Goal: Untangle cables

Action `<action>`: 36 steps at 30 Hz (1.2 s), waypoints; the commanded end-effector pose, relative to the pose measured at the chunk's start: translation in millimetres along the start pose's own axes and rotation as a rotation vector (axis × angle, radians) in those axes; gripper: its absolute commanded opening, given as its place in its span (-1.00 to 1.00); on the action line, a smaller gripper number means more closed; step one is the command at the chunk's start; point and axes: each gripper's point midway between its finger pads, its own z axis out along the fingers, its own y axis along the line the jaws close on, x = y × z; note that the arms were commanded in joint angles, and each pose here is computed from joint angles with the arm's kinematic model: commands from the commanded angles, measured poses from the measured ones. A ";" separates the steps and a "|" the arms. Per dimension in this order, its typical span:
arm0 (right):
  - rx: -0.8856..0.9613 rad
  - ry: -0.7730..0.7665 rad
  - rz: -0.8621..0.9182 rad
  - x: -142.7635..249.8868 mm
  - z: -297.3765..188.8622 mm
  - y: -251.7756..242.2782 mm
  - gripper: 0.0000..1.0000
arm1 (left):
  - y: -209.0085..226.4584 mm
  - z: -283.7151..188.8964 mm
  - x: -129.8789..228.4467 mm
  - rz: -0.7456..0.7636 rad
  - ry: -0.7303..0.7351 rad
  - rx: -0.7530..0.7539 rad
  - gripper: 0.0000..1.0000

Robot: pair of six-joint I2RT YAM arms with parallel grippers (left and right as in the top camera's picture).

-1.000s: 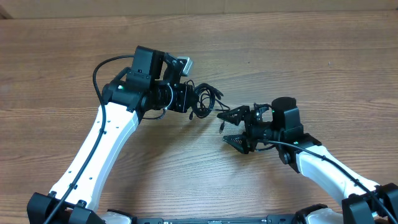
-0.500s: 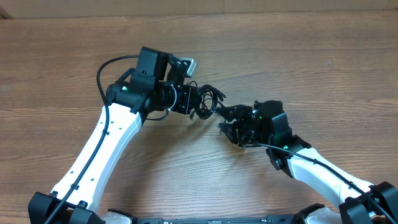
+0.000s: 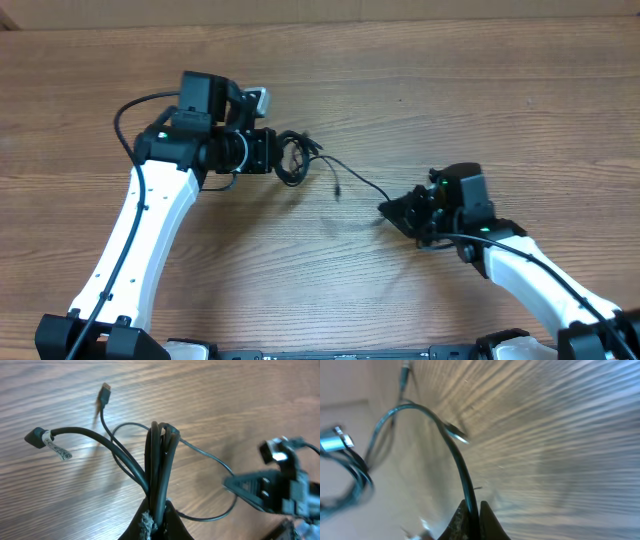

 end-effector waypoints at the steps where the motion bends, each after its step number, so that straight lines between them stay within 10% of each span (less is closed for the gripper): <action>1: -0.021 0.024 -0.269 2.6 -10.9 0.4 -0.81 | -5.1 -9.8 -11.4 0.016 -0.046 -0.006 -0.91; 6: -0.062 0.067 -0.358 5.4 -19.5 -2.7 0.83 | -44.3 -11.7 4.7 0.327 -0.004 0.213 -0.92; 9: -0.240 0.131 -0.519 19.0 -27.5 24.6 1.00 | -67.8 -20.0 27.0 0.499 0.032 0.381 -0.92; 29: -0.660 0.146 -0.961 74.7 -37.7 130.5 0.80 | -107.5 -35.0 81.4 0.660 0.146 0.628 -0.77; 31: -0.674 0.171 -0.984 87.0 -35.2 133.4 0.60 | -111.3 -31.4 86.3 0.679 0.166 0.627 -0.75; 34: -0.669 0.187 -0.992 95.0 -31.0 132.8 -0.28 | -105.5 -25.5 90.0 0.696 0.197 0.572 -0.85; 36: -0.652 0.190 -0.977 94.4 -28.8 130.1 -0.41 | -103.2 -24.3 88.0 0.674 0.199 0.556 -0.92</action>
